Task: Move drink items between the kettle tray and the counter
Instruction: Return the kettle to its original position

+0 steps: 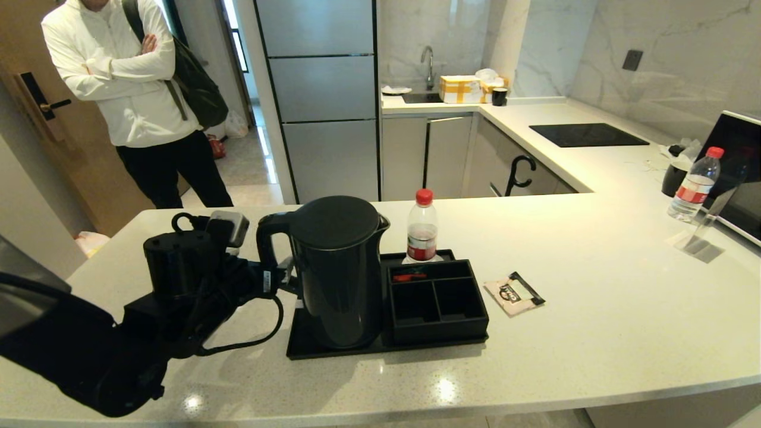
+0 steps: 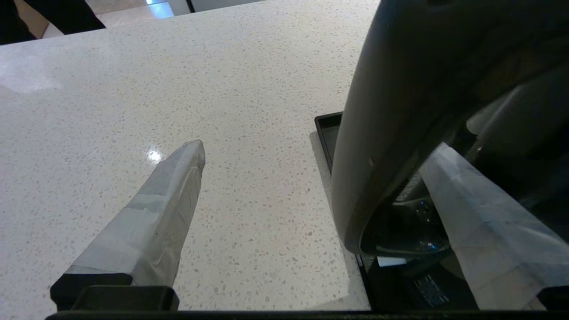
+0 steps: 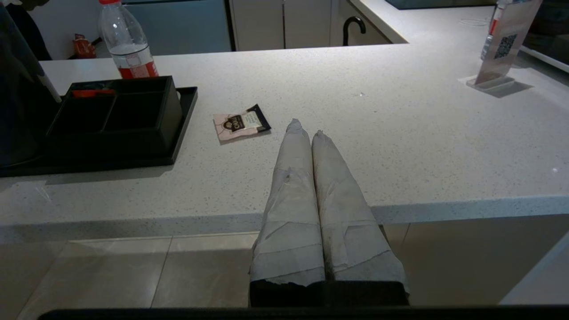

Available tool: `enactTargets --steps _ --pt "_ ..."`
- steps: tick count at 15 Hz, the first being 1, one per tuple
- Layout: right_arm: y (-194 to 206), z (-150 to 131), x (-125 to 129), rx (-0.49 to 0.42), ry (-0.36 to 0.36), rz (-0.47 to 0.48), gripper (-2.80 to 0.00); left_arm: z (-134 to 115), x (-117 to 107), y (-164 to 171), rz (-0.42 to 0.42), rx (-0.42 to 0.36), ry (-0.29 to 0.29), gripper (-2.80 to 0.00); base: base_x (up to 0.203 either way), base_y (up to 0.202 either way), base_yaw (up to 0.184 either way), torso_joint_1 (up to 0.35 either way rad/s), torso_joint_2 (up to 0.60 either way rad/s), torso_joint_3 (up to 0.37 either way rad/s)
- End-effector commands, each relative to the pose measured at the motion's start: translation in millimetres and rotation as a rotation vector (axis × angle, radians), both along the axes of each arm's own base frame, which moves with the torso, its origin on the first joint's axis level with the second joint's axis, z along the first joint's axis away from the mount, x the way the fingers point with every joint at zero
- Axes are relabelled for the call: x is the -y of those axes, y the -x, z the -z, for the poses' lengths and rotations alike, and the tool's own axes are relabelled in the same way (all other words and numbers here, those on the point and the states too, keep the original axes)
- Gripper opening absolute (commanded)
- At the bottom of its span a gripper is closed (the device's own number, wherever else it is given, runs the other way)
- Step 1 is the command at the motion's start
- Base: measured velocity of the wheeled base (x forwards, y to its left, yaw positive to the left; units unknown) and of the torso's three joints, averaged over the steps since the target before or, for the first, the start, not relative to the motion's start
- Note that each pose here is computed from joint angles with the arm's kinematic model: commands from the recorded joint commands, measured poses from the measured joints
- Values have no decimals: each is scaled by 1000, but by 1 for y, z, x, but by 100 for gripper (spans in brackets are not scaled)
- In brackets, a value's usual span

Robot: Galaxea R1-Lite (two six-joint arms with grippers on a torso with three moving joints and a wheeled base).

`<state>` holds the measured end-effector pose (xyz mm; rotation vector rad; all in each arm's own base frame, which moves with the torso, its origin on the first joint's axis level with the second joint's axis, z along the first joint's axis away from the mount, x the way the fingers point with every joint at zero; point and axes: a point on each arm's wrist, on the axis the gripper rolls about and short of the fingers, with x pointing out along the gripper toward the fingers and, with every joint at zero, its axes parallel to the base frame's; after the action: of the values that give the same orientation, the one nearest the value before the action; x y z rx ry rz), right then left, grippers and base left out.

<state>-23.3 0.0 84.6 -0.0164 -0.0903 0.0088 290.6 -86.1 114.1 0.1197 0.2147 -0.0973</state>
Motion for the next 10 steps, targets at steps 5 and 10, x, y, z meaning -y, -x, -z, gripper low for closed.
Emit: enactTargets --steps 5,10 --pt "-3 8 0 -30 1 -1 -280 -9 -6 18 -3 19 5 0 0 0 0 0 0 0" --pt "-3 9 0 -32 1 -1 -280 -19 -13 43 -1 38 11 0 0 0 0 0 0 0"
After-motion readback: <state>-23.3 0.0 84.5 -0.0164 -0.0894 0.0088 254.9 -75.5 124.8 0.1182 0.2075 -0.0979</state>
